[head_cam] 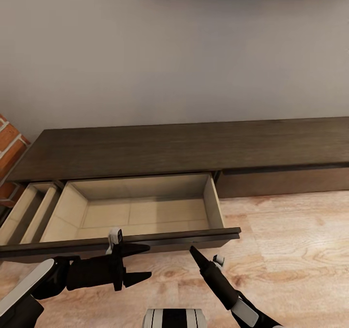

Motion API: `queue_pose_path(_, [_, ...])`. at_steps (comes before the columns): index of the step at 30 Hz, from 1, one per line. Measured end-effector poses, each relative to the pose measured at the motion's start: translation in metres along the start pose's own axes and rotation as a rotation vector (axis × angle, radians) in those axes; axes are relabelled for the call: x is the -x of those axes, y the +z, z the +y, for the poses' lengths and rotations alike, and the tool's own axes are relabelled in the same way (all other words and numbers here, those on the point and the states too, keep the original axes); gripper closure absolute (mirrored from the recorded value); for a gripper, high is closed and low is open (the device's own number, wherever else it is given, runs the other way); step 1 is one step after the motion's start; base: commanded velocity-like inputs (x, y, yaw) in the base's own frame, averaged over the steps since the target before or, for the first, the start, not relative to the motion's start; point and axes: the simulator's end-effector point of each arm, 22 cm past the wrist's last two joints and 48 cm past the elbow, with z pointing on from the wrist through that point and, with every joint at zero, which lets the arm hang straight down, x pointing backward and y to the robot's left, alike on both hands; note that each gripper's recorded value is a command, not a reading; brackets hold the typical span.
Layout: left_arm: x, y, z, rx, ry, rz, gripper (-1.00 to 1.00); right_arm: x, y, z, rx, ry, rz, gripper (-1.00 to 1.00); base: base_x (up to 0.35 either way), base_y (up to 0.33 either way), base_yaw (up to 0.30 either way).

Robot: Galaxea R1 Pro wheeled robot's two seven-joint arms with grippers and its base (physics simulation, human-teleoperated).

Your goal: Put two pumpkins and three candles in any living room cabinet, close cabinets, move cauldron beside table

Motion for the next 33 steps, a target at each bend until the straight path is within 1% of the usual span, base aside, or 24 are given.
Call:
queue_pose_path(7, [0.000, 0.000, 0.000, 0.000, -0.001, -0.001, -1.00, 0.000, -0.001, -0.001, -0.005, 0.000, 0.004, -1.00, 0.000, 0.000, 0.000])
queue_pose_path(10, [0.000, 0.000, 0.001, 0.000, -0.002, -0.002, -1.00, -0.002, -0.001, -0.002, -0.007, 0.007, 0.009, -1.00, 0.000, 0.000, 0.000])
queue_pose_path(16, [0.001, -0.001, 0.002, 0.001, -0.006, -0.005, -1.00, -0.002, -0.006, -0.005, -0.019, 0.051, 0.030, -1.00, 0.000, 0.000, 0.000])
queue_pose_path(18, [0.001, -0.002, 0.002, 0.000, -0.009, -0.006, -1.00, -0.005, -0.009, -0.007, -0.026, 0.064, 0.057, -1.00, 0.000, 0.000, 0.000])
queue_pose_path(20, [0.001, -0.003, -0.001, -0.017, -0.021, -0.006, -1.00, -0.011, -0.014, -0.010, -0.040, 0.077, 0.104, -1.00, 0.000, 0.000, 0.000])
queue_pose_path(22, [0.002, -0.004, -0.006, -0.038, -0.038, -0.007, -1.00, -0.017, -0.021, -0.013, -0.056, 0.105, 0.154, -1.00, 0.000, 0.000, 0.000])
queue_pose_path(24, [0.002, -0.006, -0.010, -0.048, -0.047, -0.008, -1.00, -0.018, -0.026, -0.014, -0.071, 0.134, 0.184, -1.00, 0.000, 0.000, 0.000])
queue_pose_path(29, [-0.001, -0.008, -0.022, -0.053, -0.052, -0.008, -1.00, 0.003, -0.049, -0.014, -0.125, 0.168, 0.212, -1.00, 0.000, 0.000, 0.000])
queue_pose_path(31, [-0.002, -0.008, -0.026, -0.054, -0.053, -0.008, -1.00, 0.009, -0.054, -0.012, -0.138, 0.176, 0.216, -1.00, 0.000, 0.000, 0.000])
queue_pose_path(33, [-0.003, -0.008, -0.031, -0.054, -0.054, -0.009, -1.00, 0.019, -0.063, -0.011, -0.155, 0.173, 0.217, -1.00, 0.000, 0.000, 0.000])
